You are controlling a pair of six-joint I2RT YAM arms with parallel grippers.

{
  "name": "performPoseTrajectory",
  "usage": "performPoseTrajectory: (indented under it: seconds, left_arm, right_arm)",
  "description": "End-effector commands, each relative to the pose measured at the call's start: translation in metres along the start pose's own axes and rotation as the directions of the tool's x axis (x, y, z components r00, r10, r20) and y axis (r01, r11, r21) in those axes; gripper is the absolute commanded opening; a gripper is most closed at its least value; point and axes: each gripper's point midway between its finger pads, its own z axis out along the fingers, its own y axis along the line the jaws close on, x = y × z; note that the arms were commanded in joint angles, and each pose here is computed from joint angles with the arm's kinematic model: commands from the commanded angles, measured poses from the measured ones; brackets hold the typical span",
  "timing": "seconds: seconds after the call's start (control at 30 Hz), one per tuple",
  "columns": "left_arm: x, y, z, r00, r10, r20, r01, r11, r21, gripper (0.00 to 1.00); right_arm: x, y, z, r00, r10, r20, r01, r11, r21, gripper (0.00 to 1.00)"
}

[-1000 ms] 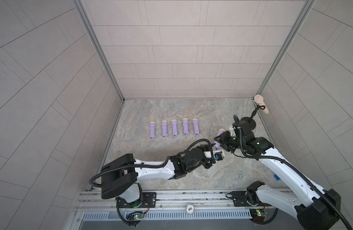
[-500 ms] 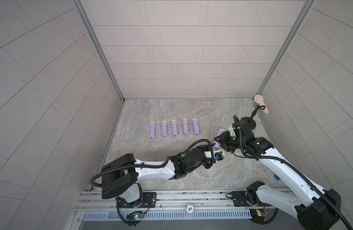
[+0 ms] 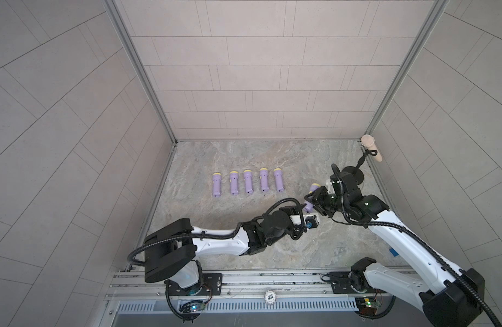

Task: Close the plug at the bottom of the flashlight
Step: Close the plug of the flashlight.

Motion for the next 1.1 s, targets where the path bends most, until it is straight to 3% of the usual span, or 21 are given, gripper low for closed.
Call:
performPoseTrajectory:
  seconds: [0.0, 1.07]
  left_arm:
    - [-0.009, -0.002, 0.004, 1.0, 0.015, 0.021, -0.015, 1.0, 0.002, 0.49]
    - [0.002, -0.006, 0.005, 0.998, 0.064, -0.013, -0.065, 0.998, -0.013, 0.45]
  right_arm:
    - [0.0, 0.017, -0.008, 1.0, -0.003, 0.009, 0.004, 0.998, -0.061, 0.0]
    - [0.002, 0.019, -0.012, 1.0, 0.003, 0.007, -0.003, 0.997, -0.082, 0.0]
